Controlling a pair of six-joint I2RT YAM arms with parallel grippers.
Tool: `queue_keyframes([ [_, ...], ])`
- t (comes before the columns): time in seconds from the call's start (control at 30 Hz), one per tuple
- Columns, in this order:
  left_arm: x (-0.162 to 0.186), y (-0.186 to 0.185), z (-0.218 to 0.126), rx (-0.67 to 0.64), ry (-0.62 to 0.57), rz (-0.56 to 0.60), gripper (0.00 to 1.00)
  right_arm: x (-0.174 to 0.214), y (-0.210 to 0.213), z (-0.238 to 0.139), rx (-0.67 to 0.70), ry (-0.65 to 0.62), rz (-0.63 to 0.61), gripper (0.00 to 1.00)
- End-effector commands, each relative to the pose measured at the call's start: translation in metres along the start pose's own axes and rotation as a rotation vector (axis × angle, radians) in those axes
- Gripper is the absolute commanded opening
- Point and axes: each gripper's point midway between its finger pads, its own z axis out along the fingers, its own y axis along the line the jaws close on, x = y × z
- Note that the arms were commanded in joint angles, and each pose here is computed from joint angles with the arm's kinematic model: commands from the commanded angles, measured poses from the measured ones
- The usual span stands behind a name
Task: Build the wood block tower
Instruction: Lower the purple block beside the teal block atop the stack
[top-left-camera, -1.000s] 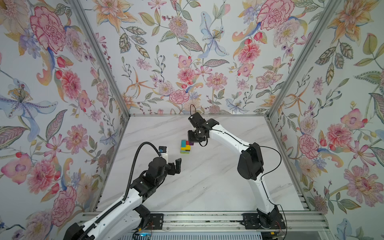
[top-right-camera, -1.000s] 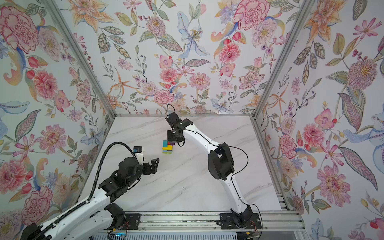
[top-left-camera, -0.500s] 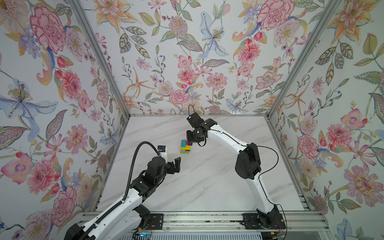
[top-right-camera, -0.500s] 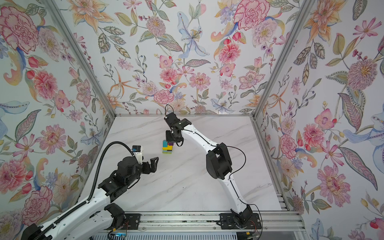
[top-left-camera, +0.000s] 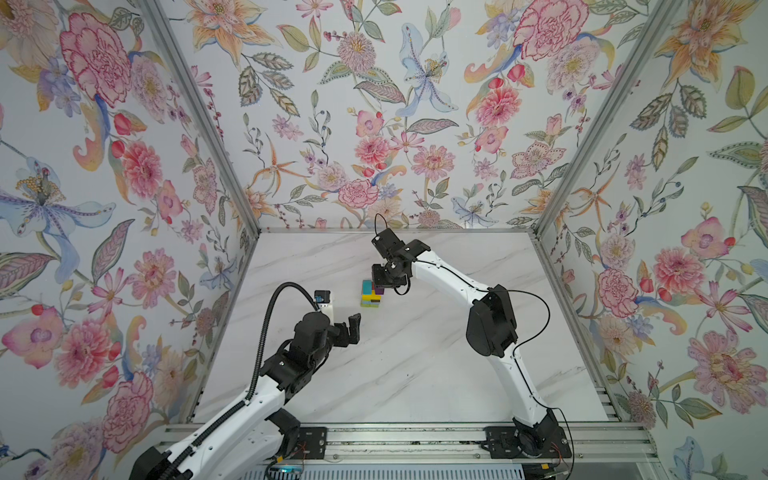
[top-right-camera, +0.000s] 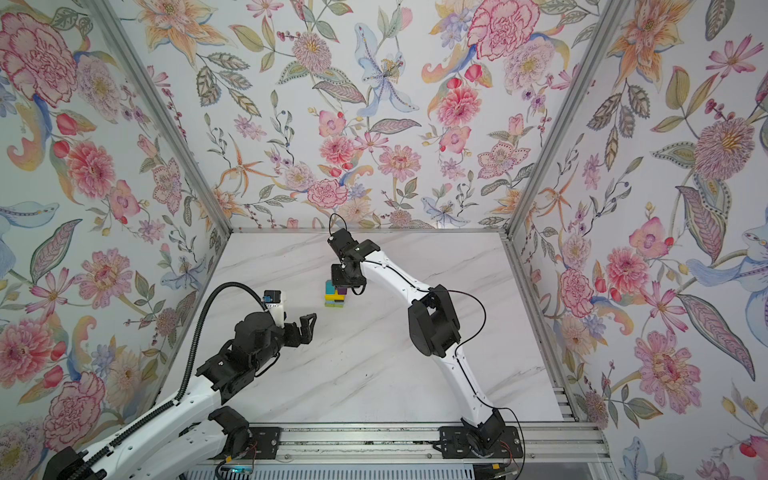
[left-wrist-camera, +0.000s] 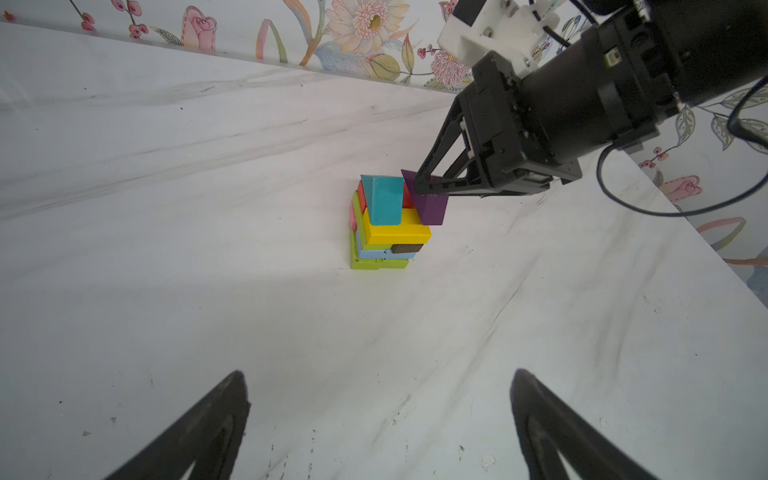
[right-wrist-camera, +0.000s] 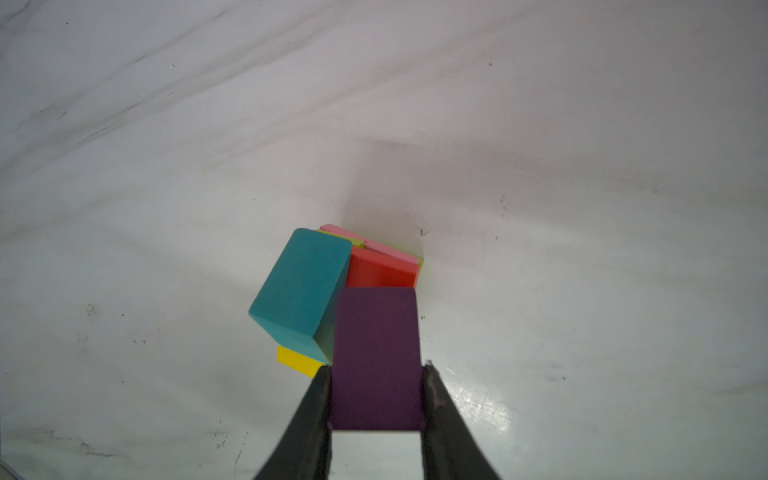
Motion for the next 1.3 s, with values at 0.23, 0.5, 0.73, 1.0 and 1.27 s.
queue_keyframes([
  [0.23, -0.0042, 0.0003, 0.0006, 0.009, -0.014, 0.004, 0.99, 0.0032, 0.0048, 0.0004, -0.004, 0.015, 0.006, 0.24],
  [0.5, -0.0041, 0.0005, 0.0009, 0.011, -0.014, 0.002, 0.99, 0.0025, 0.0058, 0.0011, -0.008, 0.015, 0.008, 0.25],
  [0.73, -0.0039, 0.0011, 0.0006, 0.011, -0.015, 0.000, 0.99, 0.0015, 0.0082, 0.0005, -0.013, 0.011, 0.011, 0.25],
  [1.0, -0.0040, 0.0012, 0.0006, 0.015, -0.017, -0.003, 0.99, 0.0020, 0.0087, 0.0016, -0.012, 0.013, 0.016, 0.25],
  [1.27, -0.0037, 0.0012, 0.0004, 0.016, -0.016, -0.003, 0.99, 0.0029, 0.0091, 0.0029, -0.014, 0.017, 0.018, 0.28],
])
